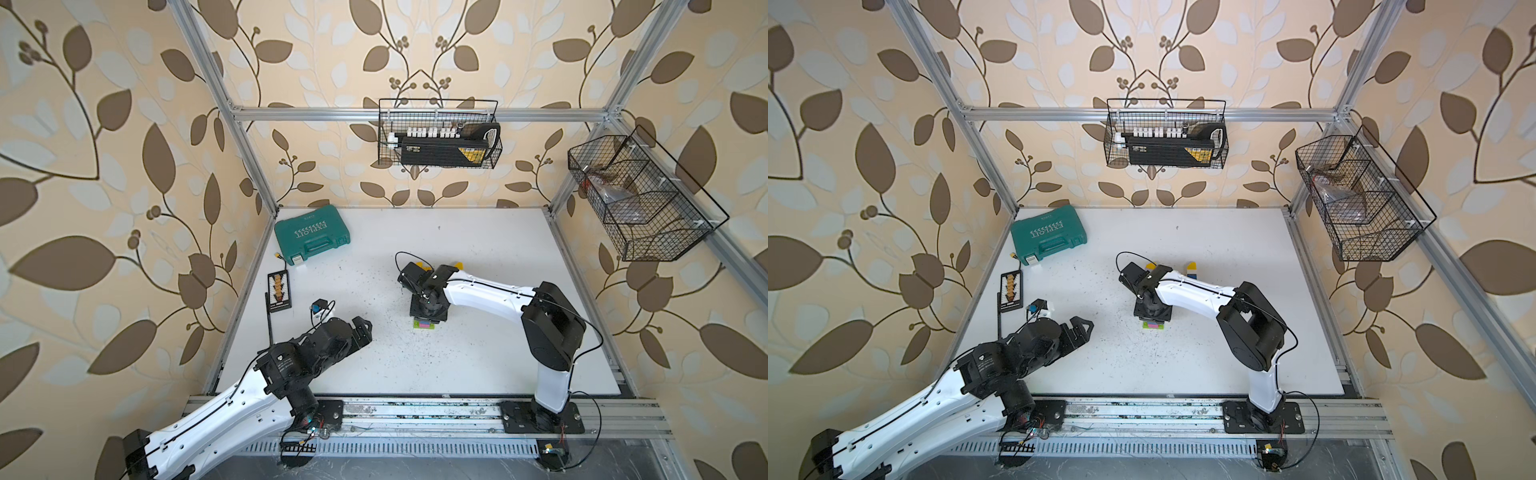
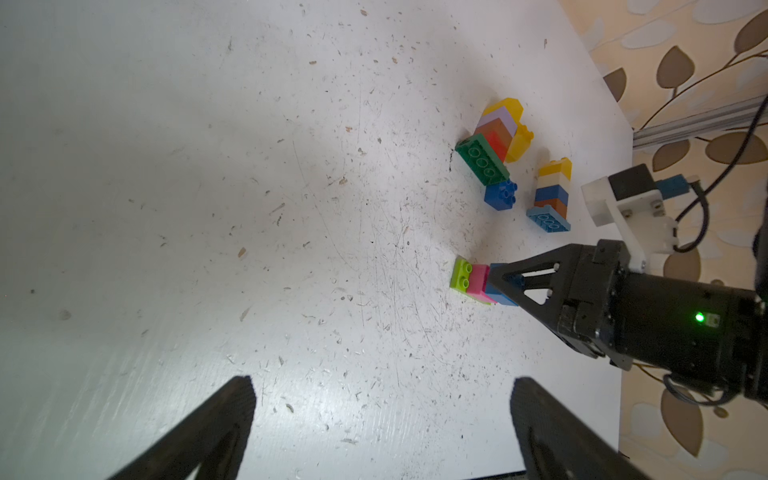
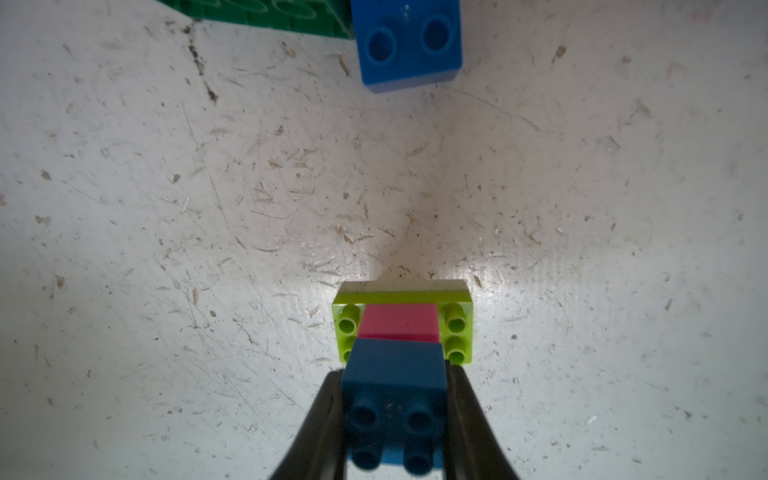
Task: Assemble the number 1 with lego
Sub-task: Assemble the lego brick with the lego brick.
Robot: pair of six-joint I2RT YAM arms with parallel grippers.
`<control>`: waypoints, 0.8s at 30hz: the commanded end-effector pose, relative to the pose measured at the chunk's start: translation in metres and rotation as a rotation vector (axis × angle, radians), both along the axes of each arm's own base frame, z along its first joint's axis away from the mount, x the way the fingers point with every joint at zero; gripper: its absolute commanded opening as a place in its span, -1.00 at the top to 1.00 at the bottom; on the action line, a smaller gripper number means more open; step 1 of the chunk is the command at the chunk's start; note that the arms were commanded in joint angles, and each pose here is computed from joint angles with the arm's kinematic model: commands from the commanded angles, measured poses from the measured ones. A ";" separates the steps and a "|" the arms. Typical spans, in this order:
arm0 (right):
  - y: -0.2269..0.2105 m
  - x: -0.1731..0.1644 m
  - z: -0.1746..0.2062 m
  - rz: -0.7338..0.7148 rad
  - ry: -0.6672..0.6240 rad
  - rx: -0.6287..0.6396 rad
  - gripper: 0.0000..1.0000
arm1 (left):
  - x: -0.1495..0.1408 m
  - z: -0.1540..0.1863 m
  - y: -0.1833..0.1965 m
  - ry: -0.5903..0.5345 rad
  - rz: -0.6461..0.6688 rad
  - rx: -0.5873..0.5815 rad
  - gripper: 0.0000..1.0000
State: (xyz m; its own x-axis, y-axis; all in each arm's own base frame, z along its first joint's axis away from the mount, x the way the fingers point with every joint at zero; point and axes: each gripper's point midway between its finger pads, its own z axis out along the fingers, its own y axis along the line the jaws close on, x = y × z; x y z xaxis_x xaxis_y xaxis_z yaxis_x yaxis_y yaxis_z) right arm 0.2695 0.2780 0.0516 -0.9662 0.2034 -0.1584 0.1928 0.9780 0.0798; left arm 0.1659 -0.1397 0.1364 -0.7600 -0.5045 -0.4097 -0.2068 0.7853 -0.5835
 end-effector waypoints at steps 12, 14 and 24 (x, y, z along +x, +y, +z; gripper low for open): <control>-0.019 -0.030 -0.024 -0.006 0.080 -0.081 0.88 | -0.003 -0.005 0.006 0.008 0.017 -0.006 -0.98; -0.018 -0.029 -0.023 -0.003 0.064 -0.079 0.88 | -0.003 -0.004 0.006 0.006 0.017 -0.006 -0.98; -0.004 -0.019 0.013 0.019 -0.028 0.017 0.88 | -0.004 -0.005 0.008 0.001 0.023 -0.016 -0.98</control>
State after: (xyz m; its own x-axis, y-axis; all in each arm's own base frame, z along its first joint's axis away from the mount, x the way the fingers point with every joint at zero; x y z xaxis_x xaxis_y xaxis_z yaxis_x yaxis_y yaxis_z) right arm 0.2578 0.2780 0.0522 -0.9637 0.1997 -0.1773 0.1842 0.9778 0.1003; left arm 0.1639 -0.1370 0.1365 -0.7511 -0.5247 -0.4008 -0.2131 0.7672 -0.6049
